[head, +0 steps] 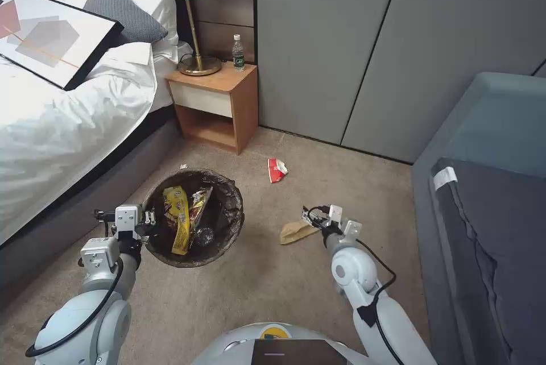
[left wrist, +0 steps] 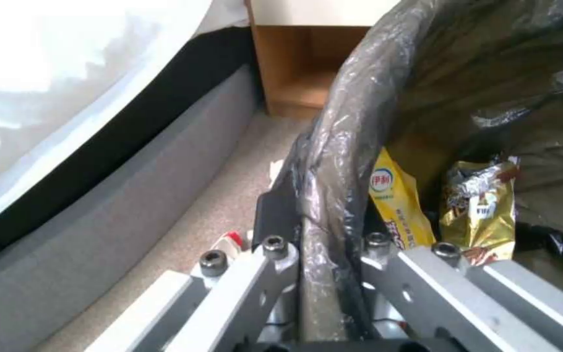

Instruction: Pick up the trash bin, then pick up the garbage from the floor and place it into the trash bin.

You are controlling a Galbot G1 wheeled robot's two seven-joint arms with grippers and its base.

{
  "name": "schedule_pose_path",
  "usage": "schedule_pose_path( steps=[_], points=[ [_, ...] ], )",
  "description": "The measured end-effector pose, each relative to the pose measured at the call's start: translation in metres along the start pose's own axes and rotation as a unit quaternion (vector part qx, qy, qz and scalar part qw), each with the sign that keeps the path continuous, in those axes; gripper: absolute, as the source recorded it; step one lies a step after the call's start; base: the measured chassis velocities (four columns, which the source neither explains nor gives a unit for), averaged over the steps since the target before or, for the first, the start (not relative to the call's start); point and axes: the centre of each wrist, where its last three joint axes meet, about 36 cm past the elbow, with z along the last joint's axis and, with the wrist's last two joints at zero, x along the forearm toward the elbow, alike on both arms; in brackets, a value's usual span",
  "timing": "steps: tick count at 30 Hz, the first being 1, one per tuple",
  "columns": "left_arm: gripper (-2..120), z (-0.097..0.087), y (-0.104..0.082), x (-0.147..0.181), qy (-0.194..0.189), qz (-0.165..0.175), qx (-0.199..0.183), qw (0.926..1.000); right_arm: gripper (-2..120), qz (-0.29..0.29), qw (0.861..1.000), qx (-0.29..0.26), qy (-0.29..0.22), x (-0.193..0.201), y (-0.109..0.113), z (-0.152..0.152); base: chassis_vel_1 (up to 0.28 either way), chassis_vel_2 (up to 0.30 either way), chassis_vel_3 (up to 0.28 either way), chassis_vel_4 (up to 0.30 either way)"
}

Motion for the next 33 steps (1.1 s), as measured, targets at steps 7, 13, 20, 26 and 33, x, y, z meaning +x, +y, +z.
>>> schedule_pose_path(
  steps=[7,13,20,26,33],
  points=[
    [4,0.0,0.0,0.0,0.0,0.0,0.0,1.0,100,0.017,1.0,-0.008,0.024,-0.021,0.012,0.006,0.0,0.0,0.0,0.0],
    [4,0.002,0.0,-0.001,0.0,-0.001,0.002,1.0,100,0.045,0.998,-0.008,0.048,-0.048,0.027,0.02,0.0,0.0,0.0,0.0],
    [4,0.004,0.0,-0.002,0.001,-0.001,0.003,1.0,100,0.071,0.995,-0.011,0.067,-0.067,0.036,0.033,0.0,0.0,0.0,0.0],
    [4,0.006,0.001,-0.003,0.001,-0.002,0.003,1.0,100,0.091,0.993,-0.012,0.081,-0.082,0.034,0.045,0.0,0.0,0.0,0.0],
    [4,0.008,0.001,-0.005,0.002,-0.001,0.003,1.0,100,0.094,0.992,-0.01,0.086,-0.095,0.035,0.05,0.0,0.0,0.0,0.0]
  ],
)
